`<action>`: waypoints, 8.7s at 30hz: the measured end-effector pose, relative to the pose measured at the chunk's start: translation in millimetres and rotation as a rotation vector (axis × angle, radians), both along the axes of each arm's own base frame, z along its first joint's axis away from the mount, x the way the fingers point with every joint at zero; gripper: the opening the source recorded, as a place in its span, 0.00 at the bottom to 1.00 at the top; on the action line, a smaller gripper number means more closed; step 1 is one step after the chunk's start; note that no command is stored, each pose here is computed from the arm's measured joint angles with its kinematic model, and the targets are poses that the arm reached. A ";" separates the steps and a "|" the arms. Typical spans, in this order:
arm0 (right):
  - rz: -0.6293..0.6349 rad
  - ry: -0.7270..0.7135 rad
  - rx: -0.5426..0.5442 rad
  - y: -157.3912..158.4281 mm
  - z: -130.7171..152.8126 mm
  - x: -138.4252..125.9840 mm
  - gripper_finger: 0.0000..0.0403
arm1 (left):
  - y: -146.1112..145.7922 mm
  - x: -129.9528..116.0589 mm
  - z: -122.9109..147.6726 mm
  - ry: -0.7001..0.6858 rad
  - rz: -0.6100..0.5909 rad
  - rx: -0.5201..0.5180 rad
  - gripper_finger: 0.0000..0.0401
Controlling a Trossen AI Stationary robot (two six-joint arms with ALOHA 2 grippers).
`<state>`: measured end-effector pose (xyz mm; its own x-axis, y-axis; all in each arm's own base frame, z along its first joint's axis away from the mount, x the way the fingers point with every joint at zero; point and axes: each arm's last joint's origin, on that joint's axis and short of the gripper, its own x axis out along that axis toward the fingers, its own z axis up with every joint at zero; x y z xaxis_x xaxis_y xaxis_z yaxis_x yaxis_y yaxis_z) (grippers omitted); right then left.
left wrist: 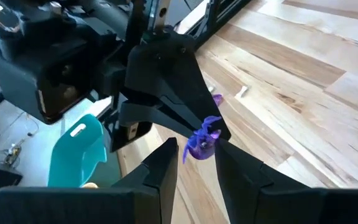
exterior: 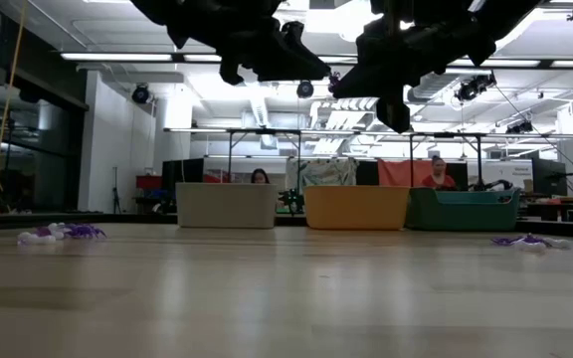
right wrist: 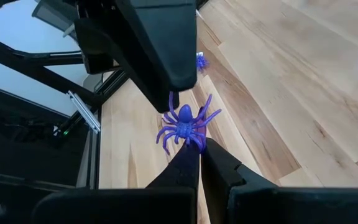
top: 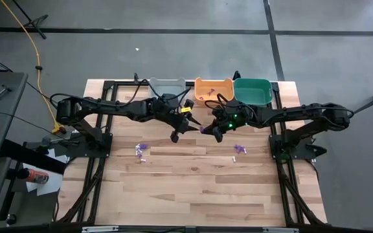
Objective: Sort Halloween decoration
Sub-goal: Put the purple spider toy into the gray bin, then put the purple witch hat toy into the orange bin
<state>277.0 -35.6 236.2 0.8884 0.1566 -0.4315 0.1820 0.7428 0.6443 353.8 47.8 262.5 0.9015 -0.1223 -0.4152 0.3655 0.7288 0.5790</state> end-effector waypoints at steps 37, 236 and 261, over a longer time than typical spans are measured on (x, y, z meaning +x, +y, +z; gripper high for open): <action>0.002 0.003 0.000 0.6 -0.7 -0.1 0.00 | 0.1 12.4 -11.9 -0.035 -0.027 0.023 0.06; 0.769 0.658 -0.696 0.2 -37.0 25.4 0.01 | 26.8 -163.7 116.8 -0.323 0.876 -0.733 0.36; -0.393 0.007 -0.658 -77.9 33.7 -58.2 0.00 | 39.7 -155.4 126.9 -0.460 0.821 -0.730 0.36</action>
